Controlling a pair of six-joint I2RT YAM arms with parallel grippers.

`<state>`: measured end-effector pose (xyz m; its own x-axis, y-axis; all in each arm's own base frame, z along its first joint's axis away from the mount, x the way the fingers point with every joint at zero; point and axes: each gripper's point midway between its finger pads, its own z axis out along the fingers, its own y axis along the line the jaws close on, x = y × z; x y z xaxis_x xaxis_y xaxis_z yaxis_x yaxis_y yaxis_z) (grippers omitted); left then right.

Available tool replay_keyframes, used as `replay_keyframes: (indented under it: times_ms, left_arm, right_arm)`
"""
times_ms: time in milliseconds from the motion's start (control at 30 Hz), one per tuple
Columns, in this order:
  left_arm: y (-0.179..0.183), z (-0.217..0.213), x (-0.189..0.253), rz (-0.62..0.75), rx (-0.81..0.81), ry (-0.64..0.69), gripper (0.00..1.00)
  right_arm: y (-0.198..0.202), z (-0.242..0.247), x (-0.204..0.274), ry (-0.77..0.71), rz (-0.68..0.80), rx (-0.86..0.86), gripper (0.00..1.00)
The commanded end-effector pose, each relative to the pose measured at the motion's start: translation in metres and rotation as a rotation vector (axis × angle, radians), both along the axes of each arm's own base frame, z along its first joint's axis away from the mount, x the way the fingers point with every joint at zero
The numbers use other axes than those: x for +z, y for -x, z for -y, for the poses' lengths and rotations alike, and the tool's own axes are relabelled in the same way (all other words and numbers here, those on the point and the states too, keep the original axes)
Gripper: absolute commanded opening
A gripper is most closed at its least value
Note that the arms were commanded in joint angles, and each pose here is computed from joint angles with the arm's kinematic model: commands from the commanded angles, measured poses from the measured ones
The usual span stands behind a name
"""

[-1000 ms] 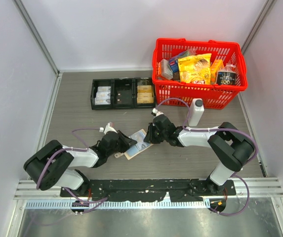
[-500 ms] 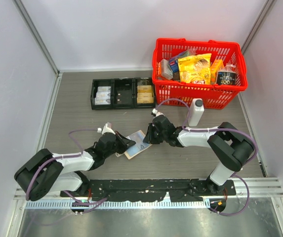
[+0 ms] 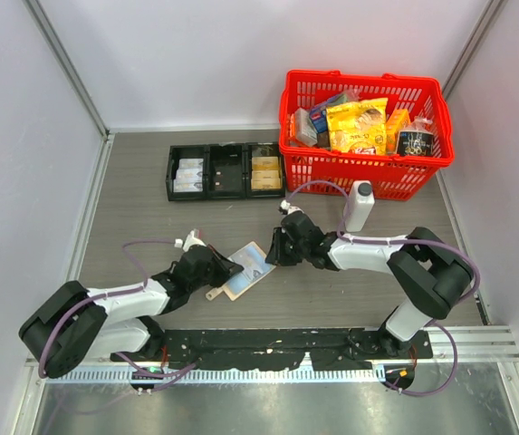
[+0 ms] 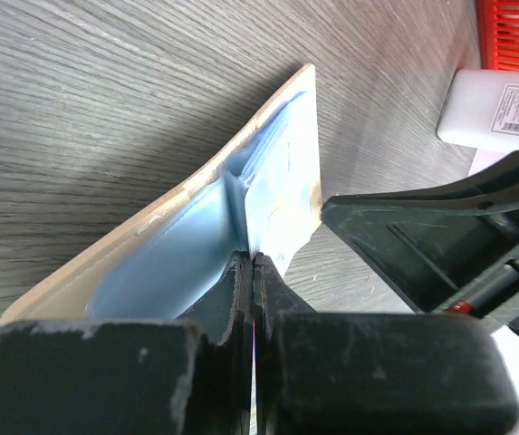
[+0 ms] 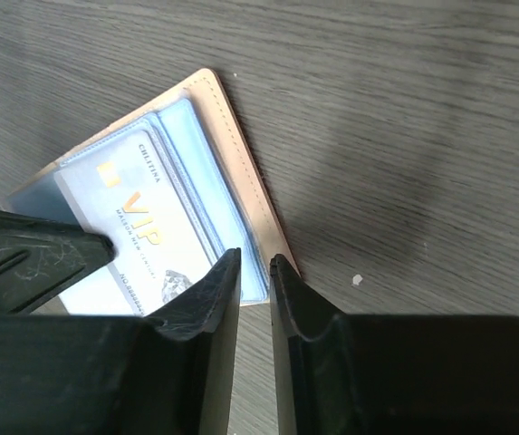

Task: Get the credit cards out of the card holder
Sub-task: Remove the credit card from the card holder.

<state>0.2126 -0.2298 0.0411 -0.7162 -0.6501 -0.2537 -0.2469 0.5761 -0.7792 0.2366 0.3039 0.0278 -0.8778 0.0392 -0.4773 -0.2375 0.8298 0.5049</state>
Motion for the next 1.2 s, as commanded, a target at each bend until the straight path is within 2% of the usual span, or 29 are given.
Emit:
replay_keyframes:
  times_ms: [0,100,400,633,967,1167]
  left_arm:
    - [-0.006,-0.002,-0.002,0.026,-0.01,-0.058,0.0]
    - [-0.009,0.008,0.004,0.038,-0.059,-0.051,0.0]
    - [-0.016,0.034,0.007,0.005,-0.264,-0.04,0.0]
    - [-0.013,0.027,-0.003,-0.075,-0.373,-0.131,0.01]
    - [-0.016,0.023,0.001,-0.108,-0.352,-0.131,0.25]
    - [-0.014,0.022,0.008,-0.111,-0.282,-0.069,0.29]
  right_arm:
    - [-0.004,-0.011,0.039,-0.086,0.083,0.043,0.26]
    - [-0.004,-0.021,0.055,-0.138,0.106,0.077,0.24]
    - [-0.006,-0.029,0.053,-0.143,0.069,0.091,0.23]
    - [-0.006,-0.025,0.055,-0.105,0.074,0.098,0.22]
    - [-0.022,-0.019,0.039,0.02,0.05,0.101,0.2]
    - [-0.023,-0.016,0.029,0.059,0.029,0.1,0.18]
